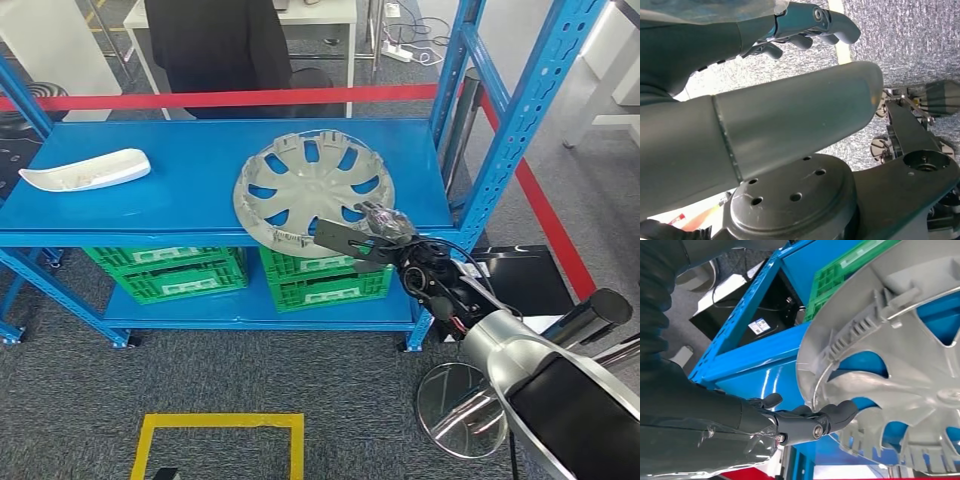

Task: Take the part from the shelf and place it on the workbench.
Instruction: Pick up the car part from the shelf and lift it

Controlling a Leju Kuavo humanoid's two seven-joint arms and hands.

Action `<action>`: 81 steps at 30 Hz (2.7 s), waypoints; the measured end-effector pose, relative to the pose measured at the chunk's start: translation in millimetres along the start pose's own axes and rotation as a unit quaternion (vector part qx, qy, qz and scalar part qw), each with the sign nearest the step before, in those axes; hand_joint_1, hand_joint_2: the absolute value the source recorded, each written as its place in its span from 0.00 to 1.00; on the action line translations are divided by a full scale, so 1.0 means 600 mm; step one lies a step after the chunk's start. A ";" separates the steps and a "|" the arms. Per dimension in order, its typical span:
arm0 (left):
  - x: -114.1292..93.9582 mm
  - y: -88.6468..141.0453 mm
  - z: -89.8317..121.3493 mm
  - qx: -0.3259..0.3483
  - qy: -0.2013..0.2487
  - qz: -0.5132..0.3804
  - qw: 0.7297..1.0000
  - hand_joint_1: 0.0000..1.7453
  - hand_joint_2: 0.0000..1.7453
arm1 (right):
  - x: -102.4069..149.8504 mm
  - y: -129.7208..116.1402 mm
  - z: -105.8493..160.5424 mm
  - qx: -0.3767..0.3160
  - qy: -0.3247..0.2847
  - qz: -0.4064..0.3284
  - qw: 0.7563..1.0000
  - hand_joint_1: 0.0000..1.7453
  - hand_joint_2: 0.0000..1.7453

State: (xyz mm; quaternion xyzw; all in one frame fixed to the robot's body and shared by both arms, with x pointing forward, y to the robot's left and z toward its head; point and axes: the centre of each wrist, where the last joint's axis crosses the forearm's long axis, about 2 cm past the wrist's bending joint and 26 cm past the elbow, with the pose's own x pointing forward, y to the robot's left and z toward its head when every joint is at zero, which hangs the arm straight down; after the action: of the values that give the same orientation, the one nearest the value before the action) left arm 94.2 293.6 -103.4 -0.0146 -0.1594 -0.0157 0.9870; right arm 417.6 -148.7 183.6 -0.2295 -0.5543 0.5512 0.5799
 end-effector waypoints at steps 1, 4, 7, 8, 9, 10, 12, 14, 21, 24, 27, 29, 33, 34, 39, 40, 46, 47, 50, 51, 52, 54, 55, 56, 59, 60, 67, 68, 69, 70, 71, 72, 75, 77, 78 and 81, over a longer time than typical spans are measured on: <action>0.000 -0.001 0.000 0.000 0.001 0.000 1.000 0.00 0.00 | -0.002 0.000 0.000 0.001 0.001 0.000 1.000 0.00 1.00; -0.001 -0.004 0.000 -0.002 0.002 0.001 1.000 0.00 0.00 | -0.009 0.001 0.000 0.003 0.006 0.002 1.000 0.00 1.00; -0.002 -0.007 0.000 -0.003 0.002 0.001 1.000 0.00 0.00 | -0.016 0.002 0.000 0.004 0.011 0.003 1.000 0.00 1.00; -0.002 -0.007 0.000 -0.004 0.002 0.001 1.000 0.00 0.00 | -0.018 0.002 0.000 0.005 0.012 0.004 1.000 0.00 1.00; -0.002 -0.008 0.000 -0.004 0.002 0.001 1.000 0.00 0.00 | -0.019 0.002 0.001 0.005 0.013 0.004 1.000 0.00 1.00; -0.002 -0.008 0.000 -0.004 0.002 0.001 1.000 0.00 0.00 | -0.020 0.002 0.001 0.005 0.014 0.004 1.000 0.00 1.00; -0.002 -0.009 0.000 -0.005 0.002 0.001 1.000 0.00 0.00 | -0.023 0.002 0.001 0.006 0.016 0.005 1.000 0.00 1.00; -0.002 -0.011 0.000 -0.006 0.003 0.000 1.000 0.00 0.00 | -0.025 0.003 0.001 0.007 0.017 0.008 1.000 0.00 1.00; -0.006 -0.020 0.000 -0.014 0.006 -0.007 1.000 0.00 0.00 | -0.030 0.005 0.000 0.009 0.020 0.020 1.000 0.00 1.00; -0.012 -0.024 0.001 -0.017 0.009 -0.009 1.000 0.00 0.00 | -0.037 0.004 0.001 0.008 0.022 0.023 0.999 0.00 1.00; -0.017 -0.027 0.002 -0.018 0.013 -0.009 1.000 0.00 0.00 | -0.046 -0.001 0.001 0.002 0.025 0.025 0.999 0.00 1.00; -0.020 -0.028 0.002 -0.019 0.014 -0.009 1.000 0.00 0.00 | -0.050 -0.004 0.001 -0.001 0.027 0.026 0.999 0.00 1.00; -0.021 -0.030 0.002 -0.020 0.015 -0.009 1.000 0.00 0.00 | -0.056 -0.006 0.001 -0.002 0.030 0.028 0.999 0.00 1.00; -0.022 -0.031 0.002 -0.021 0.015 -0.009 1.000 0.00 0.00 | -0.057 -0.006 0.001 -0.003 0.030 0.028 0.999 0.00 1.00; -0.024 -0.031 0.003 -0.022 0.016 -0.014 1.000 0.00 0.00 | -0.064 -0.011 0.003 -0.014 0.035 0.029 0.999 0.00 1.00; -0.024 -0.031 0.003 -0.022 0.016 -0.016 1.000 0.00 0.00 | -0.065 -0.014 0.004 -0.018 0.035 0.030 0.999 0.00 1.00; -0.025 -0.029 0.003 -0.018 0.011 -0.018 1.000 0.00 0.00 | -0.073 -0.028 0.006 -0.031 0.031 0.031 0.999 0.00 1.00; -0.025 -0.028 0.003 -0.017 0.010 -0.018 1.000 0.00 0.00 | -0.075 -0.029 0.006 -0.032 0.032 0.032 0.998 0.00 1.00; -0.025 -0.027 0.003 -0.014 0.010 -0.018 1.000 0.00 0.00 | -0.081 -0.032 0.008 -0.034 0.036 0.034 0.998 0.00 1.00; -0.025 -0.027 0.003 -0.013 0.010 -0.018 1.000 0.00 0.00 | -0.084 -0.032 0.008 -0.036 0.039 0.035 0.998 0.00 1.00; -0.026 -0.027 0.003 -0.012 0.009 -0.018 1.000 0.00 0.00 | -0.087 -0.034 0.009 -0.039 0.043 0.036 0.998 0.00 1.00; -0.026 -0.025 0.003 -0.010 0.009 -0.019 1.000 0.00 0.00 | -0.093 -0.037 0.010 -0.049 0.051 0.035 0.997 0.00 1.00; -0.026 -0.024 0.003 -0.009 0.009 -0.019 1.000 0.00 0.00 | -0.096 -0.038 0.010 -0.054 0.055 0.033 0.996 0.00 1.00; -0.025 -0.023 0.003 -0.009 0.009 -0.019 1.000 0.00 0.00 | -0.099 -0.040 0.011 -0.060 0.056 0.032 0.996 0.00 1.00; -0.024 -0.021 0.003 -0.007 0.008 -0.020 1.000 0.00 0.00 | -0.107 -0.046 0.013 -0.072 0.061 0.029 0.995 0.00 1.00; -0.024 -0.020 0.003 -0.006 0.008 -0.020 1.000 0.00 0.00 | -0.110 -0.047 0.014 -0.074 0.062 0.028 0.995 0.00 1.00; -0.022 -0.018 0.002 -0.005 0.007 -0.020 1.000 0.00 0.00 | -0.115 -0.050 0.015 -0.078 0.066 0.025 0.994 0.00 1.00; -0.021 -0.016 0.002 -0.004 0.006 -0.020 1.000 0.00 0.00 | -0.117 -0.053 0.016 -0.086 0.071 0.019 0.994 0.00 1.00; -0.020 -0.014 0.002 -0.002 0.006 -0.021 1.000 0.00 0.00 | -0.120 -0.057 0.018 -0.094 0.076 0.012 0.993 0.00 1.00; -0.020 -0.010 0.002 0.000 0.006 -0.021 1.000 0.00 0.00 | -0.124 -0.062 0.019 -0.103 0.082 0.004 0.991 0.00 1.00; -0.019 -0.006 0.002 0.003 0.005 -0.021 1.000 0.00 0.00 | -0.127 -0.068 0.021 -0.113 0.089 -0.004 0.990 0.00 1.00; -0.019 -0.003 0.002 0.005 0.005 -0.021 1.000 0.00 0.00 | -0.127 -0.071 0.022 -0.116 0.092 -0.007 0.989 0.00 1.00; -0.017 0.005 0.002 0.011 0.004 -0.024 1.000 0.00 0.00 | -0.127 -0.074 0.022 -0.117 0.094 -0.007 0.989 0.00 1.00; -0.014 0.009 0.002 0.012 0.002 -0.027 1.000 0.00 0.00 | -0.126 -0.073 0.022 -0.117 0.090 -0.002 0.989 0.00 1.00; -0.013 0.010 0.002 0.013 0.002 -0.028 1.000 0.00 0.00 | -0.124 -0.073 0.021 -0.117 0.087 0.000 0.989 0.00 1.00; -0.008 0.012 0.001 0.014 -0.001 -0.030 0.999 0.00 0.00 | -0.116 -0.068 0.018 -0.117 0.076 0.003 0.990 0.00 1.00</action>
State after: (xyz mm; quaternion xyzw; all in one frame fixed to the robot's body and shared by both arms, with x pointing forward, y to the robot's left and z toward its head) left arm 89.9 300.8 -104.2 0.0036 -0.1611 -0.0434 0.9860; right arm 439.1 -226.5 195.2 -0.3386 -0.5687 0.4655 0.5875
